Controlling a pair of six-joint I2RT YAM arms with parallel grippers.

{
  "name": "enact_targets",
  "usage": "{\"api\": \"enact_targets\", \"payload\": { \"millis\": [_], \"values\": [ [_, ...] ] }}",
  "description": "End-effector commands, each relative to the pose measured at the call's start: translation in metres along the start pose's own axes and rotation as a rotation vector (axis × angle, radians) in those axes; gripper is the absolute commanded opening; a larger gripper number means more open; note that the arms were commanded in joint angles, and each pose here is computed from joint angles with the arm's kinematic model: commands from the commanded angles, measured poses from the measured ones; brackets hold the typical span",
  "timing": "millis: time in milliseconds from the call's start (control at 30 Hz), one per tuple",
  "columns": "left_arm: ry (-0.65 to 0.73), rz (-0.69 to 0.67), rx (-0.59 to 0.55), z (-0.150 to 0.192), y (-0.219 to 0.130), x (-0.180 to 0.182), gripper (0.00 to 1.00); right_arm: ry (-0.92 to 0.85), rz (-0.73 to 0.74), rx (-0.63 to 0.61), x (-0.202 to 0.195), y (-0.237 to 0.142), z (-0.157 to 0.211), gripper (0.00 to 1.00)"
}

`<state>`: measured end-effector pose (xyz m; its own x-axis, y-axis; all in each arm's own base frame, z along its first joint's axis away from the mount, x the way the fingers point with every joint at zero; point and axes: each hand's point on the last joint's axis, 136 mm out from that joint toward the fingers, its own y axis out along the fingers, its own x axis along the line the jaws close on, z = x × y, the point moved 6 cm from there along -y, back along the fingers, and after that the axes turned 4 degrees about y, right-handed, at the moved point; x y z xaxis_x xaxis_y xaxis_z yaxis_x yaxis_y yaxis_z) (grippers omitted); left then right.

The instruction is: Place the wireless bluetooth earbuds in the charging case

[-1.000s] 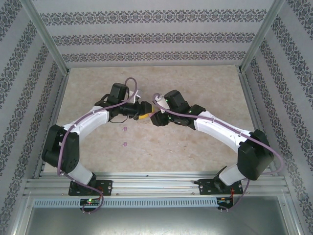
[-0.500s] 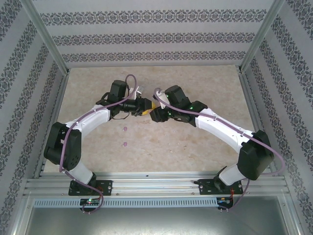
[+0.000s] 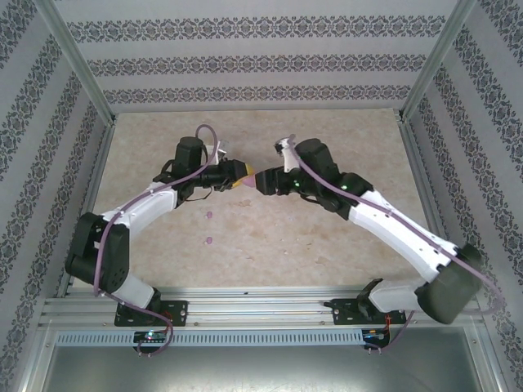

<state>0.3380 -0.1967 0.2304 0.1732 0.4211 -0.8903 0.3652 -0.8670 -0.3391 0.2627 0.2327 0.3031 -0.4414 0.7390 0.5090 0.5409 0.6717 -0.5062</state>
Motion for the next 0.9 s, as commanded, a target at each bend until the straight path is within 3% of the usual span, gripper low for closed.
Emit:
{"api": "enact_targets", "payload": {
  "millis": [0,167,367,533,867],
  "values": [
    [0.077,0.032,-0.125,-0.015,-0.017,-0.022,0.08,0.208,-0.015,-0.097,-0.006,-0.017,-0.009,0.69],
    [0.084,0.056,-0.18,-0.018,-0.027,-0.035,0.07,0.39,-0.038,-0.096,-0.013,-0.017,-0.009,0.7],
    [0.056,0.116,-0.214,-0.02,-0.033,-0.047,0.07,0.569,-0.204,-0.091,-0.016,-0.001,-0.014,0.68],
    [0.029,0.175,-0.221,-0.023,-0.034,-0.058,0.07,0.627,-0.341,-0.091,-0.008,0.012,-0.025,0.68],
    [0.017,0.245,-0.216,-0.026,-0.032,-0.078,0.06,0.653,-0.429,-0.076,-0.003,0.026,-0.033,0.65]
  ]
}}
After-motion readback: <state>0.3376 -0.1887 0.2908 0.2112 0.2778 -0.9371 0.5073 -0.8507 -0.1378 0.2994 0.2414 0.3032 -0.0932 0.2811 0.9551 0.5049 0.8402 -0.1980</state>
